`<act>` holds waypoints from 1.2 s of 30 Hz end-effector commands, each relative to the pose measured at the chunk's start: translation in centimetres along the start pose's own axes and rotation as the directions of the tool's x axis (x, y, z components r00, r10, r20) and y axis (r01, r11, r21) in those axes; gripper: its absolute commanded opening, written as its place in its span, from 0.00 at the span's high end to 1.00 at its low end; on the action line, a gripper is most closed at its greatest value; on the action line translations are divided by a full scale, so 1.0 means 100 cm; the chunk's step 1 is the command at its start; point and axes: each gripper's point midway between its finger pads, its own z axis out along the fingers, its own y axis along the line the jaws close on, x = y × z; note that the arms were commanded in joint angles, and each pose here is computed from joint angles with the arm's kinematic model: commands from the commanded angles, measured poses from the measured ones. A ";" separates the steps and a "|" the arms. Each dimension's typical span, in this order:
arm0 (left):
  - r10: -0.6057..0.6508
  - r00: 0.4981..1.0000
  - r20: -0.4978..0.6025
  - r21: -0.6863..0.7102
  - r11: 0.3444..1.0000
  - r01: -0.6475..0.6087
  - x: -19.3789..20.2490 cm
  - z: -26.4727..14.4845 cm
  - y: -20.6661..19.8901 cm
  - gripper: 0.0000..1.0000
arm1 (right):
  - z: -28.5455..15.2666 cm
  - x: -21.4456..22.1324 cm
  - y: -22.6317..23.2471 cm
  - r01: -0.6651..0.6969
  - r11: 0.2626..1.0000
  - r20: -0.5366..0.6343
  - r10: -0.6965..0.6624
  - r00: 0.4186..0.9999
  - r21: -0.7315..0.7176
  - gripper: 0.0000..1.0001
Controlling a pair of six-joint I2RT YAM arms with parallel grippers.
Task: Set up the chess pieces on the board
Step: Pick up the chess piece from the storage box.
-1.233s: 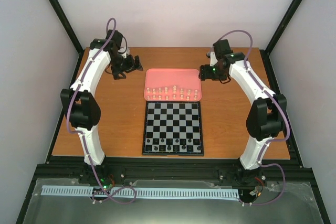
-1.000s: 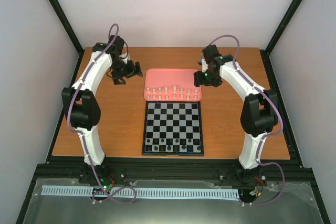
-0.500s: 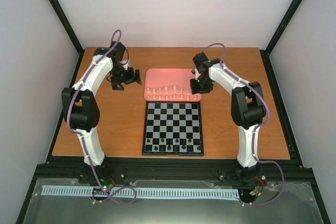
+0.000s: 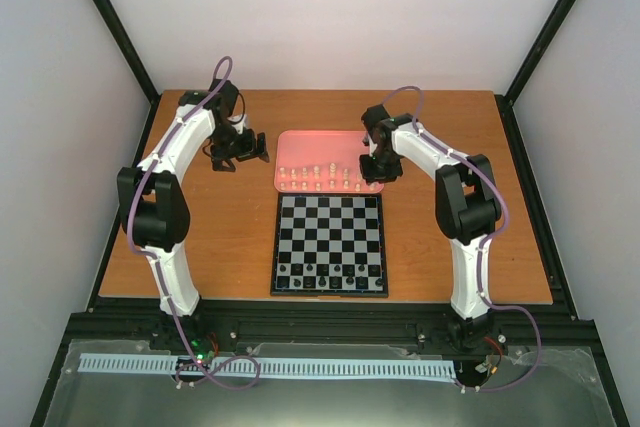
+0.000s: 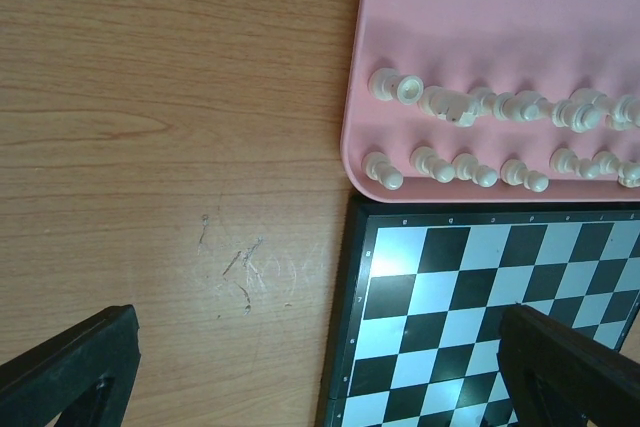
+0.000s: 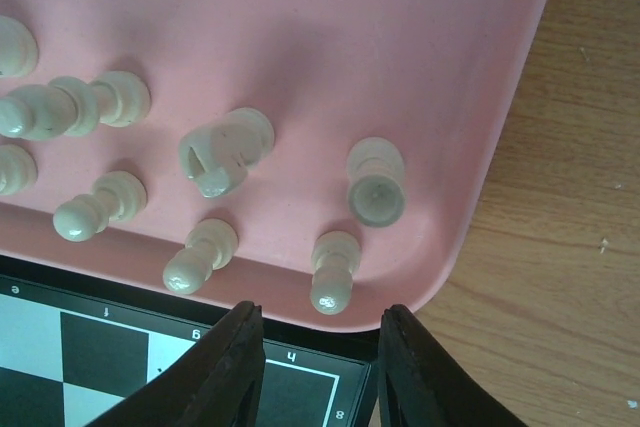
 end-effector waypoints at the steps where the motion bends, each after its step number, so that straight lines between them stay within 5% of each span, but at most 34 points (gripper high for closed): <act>1: 0.028 1.000 0.005 0.008 1.000 -0.028 0.001 -0.003 -0.003 0.00 | 0.006 0.004 -0.003 -0.015 1.000 -0.016 0.015 1.000 0.023 0.67; 24: 0.031 1.000 0.002 -0.005 1.000 -0.031 0.002 -0.002 0.000 0.00 | 0.026 0.001 -0.003 -0.011 0.999 -0.042 0.013 0.999 0.033 0.77; 36: 0.030 1.000 -0.005 -0.008 1.000 -0.030 0.002 0.000 0.000 0.00 | 0.023 -0.003 -0.002 0.002 0.999 -0.041 0.000 0.999 0.032 0.97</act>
